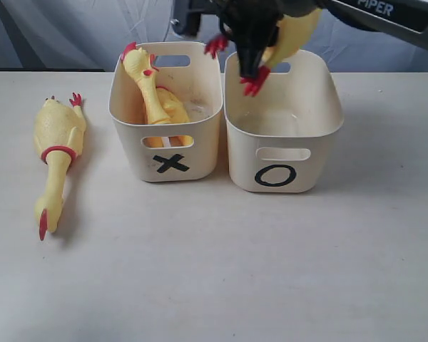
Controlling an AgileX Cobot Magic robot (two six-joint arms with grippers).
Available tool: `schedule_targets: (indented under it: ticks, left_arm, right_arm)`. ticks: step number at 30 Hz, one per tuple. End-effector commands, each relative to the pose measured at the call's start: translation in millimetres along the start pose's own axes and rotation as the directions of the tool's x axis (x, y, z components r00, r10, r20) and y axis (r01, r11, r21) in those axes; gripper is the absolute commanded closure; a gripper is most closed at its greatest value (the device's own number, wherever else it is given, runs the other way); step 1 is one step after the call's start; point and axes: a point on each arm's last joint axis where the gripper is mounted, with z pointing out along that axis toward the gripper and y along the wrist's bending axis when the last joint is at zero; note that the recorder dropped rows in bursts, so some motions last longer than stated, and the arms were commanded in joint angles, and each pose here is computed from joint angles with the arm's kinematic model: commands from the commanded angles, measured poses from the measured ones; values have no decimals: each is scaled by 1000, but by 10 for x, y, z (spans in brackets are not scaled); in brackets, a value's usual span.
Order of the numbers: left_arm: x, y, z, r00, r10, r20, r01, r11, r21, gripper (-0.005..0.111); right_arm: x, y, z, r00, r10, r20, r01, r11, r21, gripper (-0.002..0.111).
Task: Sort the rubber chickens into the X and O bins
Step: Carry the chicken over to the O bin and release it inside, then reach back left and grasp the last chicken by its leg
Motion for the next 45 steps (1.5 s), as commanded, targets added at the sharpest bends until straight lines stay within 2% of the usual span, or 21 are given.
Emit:
schedule_targets:
  ticks: [1,3,6,8,11,13,17,18,20,25,28,30,33,35,37,40,43,45]
  left_arm:
    - [-37,-2,-10,1000,-11,25,11,1000,5,107]
    - [-37,-2,-10,1000,-11,25,11,1000,5,107]
    - [-37,-2,-10,1000,-11,25,11,1000,5,107]
    - [-37,-2,-10,1000,-11,25,11,1000,5,107]
    - [-37,-2,-10,1000,-11,25,11,1000,5,107]
    - [-37,-2,-10,1000,-11,25,11,1000,5,107]
    - [-37,-2,-10,1000,-11,25,11,1000,5,107]
    - [-37,-2,-10,1000,-11,25,11,1000,5,107]
    - [-37,-2,-10,1000,-11,25,11,1000,5,107]
    - [-37,-2,-10,1000,-11,25,11,1000,5,107]
    - [-37,-2,-10,1000,-11,25,11,1000,5,107]
    - [-37,-2,-10,1000,-11,25,11,1000,5,107]
    - [-37,-2,-10,1000,-11,25,11,1000,5,107]
    - [-37,-2,-10,1000,-11,25,11,1000,5,107]
    - [-37,-2,-10,1000,-11,25,11,1000,5,107]
    - [-37,-2,-10,1000,-11,25,11,1000,5,107]
    - [-37,-2,-10,1000,-11,25,11,1000,5,107]
    - [-37,-2,-10,1000,-11,25,11,1000,5,107]
  right_arm:
    - [247,67,349,987,-108,-120,113,993,32,109]
    - [252,139,458,984,-133,-118,142,987,72,109]
    - [189,181,537,995,-90,-45,97,983,158,109]
    - [134,213,562,996,-86,19,81,981,174,109]
    - [92,275,615,995,-97,40,89,983,160,106]
    - [90,307,647,995,-99,24,94,984,150,95]
    - [108,403,693,998,-58,-10,59,996,73,52]
    - [123,424,694,999,-41,-25,42,998,49,46]
    - [159,436,673,998,-19,-68,21,999,37,48]
    - [158,354,403,999,19,-45,-16,998,66,67]
    - [77,287,115,997,29,68,-36,994,104,70]
    - [-24,255,-121,977,67,203,-93,989,118,70]
    - [-244,299,-462,874,168,455,-202,979,26,70]
    - [-419,409,-651,745,311,590,-268,950,-163,70]
    - [-597,544,-781,620,431,655,-271,902,-337,70]
    - [-880,774,-869,477,532,700,-235,845,-481,68]
    - [-1112,999,-781,422,544,725,-210,837,-506,50]
    - [-1245,1092,-687,418,550,723,-205,832,-515,39]
